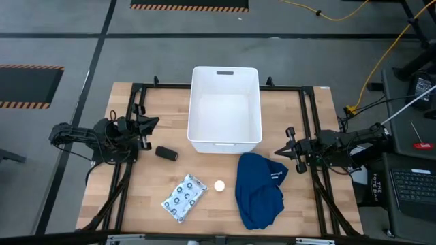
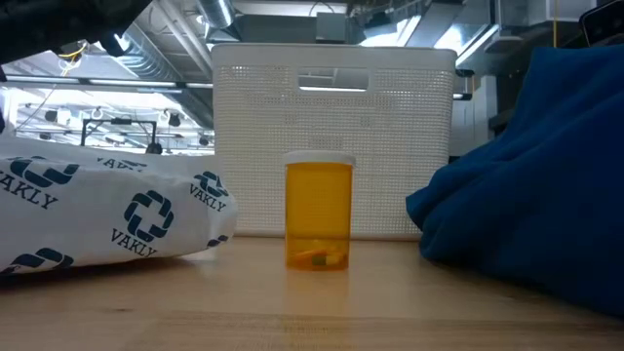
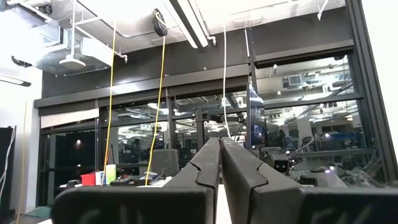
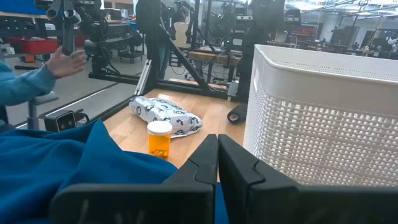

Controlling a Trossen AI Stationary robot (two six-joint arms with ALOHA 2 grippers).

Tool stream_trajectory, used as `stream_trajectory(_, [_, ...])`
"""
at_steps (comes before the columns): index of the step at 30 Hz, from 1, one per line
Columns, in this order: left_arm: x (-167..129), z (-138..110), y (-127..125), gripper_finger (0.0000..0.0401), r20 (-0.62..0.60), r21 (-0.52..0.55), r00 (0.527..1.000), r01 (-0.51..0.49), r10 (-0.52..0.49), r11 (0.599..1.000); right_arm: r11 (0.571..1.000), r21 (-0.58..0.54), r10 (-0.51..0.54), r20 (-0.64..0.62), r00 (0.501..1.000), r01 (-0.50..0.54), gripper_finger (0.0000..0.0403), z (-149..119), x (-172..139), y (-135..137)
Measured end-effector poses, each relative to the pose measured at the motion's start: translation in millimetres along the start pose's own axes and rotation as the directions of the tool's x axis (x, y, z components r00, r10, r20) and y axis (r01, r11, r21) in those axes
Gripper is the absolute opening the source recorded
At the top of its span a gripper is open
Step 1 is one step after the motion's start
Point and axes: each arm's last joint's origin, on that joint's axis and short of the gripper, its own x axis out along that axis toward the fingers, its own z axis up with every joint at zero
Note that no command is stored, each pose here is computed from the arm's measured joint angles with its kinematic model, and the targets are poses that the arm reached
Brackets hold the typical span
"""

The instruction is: Pick & place medical supplies in basket/bin

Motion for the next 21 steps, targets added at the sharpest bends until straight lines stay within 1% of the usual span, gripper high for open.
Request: stream_trajectory(21, [0.0, 0.0, 0.0, 0.0010, 0.000, -0.010, 1.000, 0.000, 0.000, 1.000, 1.000, 0.000, 0.000, 0.001, 1.000, 0.000, 0.0016, 0.1, 0.0, 0.0])
